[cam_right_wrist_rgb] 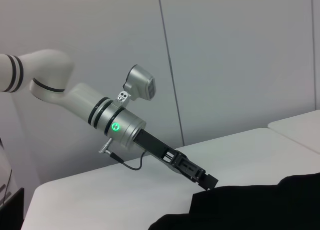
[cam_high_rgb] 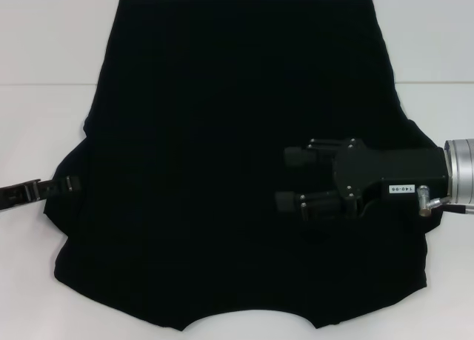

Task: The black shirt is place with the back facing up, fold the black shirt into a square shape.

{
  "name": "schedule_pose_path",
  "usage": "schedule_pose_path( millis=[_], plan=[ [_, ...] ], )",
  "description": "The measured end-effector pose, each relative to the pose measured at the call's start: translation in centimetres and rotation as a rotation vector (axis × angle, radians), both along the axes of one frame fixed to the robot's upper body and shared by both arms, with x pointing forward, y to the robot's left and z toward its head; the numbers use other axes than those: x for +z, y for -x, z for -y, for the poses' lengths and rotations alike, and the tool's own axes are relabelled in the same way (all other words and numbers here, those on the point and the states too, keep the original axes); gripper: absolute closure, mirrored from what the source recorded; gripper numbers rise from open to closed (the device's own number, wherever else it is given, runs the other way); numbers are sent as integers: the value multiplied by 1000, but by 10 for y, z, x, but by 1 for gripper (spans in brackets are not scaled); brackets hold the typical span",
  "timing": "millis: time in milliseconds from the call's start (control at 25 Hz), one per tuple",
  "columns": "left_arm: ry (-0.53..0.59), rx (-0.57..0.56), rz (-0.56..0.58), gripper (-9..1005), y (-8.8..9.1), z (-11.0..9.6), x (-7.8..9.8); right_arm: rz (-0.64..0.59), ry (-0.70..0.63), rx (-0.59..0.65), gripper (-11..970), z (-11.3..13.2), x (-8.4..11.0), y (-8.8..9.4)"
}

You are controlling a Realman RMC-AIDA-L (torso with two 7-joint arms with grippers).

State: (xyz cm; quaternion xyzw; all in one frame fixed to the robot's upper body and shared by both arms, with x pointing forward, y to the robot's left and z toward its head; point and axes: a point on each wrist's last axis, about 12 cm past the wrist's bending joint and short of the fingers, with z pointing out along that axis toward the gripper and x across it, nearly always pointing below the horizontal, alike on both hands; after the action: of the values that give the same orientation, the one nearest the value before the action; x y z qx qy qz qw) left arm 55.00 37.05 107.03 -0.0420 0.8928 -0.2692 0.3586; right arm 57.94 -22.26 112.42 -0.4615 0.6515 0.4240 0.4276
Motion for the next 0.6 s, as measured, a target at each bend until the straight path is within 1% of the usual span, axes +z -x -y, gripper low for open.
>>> schedule_pose_path(
  millis=[200, 600],
  plan=[
    [-11, 8, 2, 122, -1, -3, 3, 9, -1, -4, 78, 1, 2, -1],
    [-37, -22, -38, 125, 2, -1, -2, 14, -2, -12, 77, 3, 2, -2]
  ],
)
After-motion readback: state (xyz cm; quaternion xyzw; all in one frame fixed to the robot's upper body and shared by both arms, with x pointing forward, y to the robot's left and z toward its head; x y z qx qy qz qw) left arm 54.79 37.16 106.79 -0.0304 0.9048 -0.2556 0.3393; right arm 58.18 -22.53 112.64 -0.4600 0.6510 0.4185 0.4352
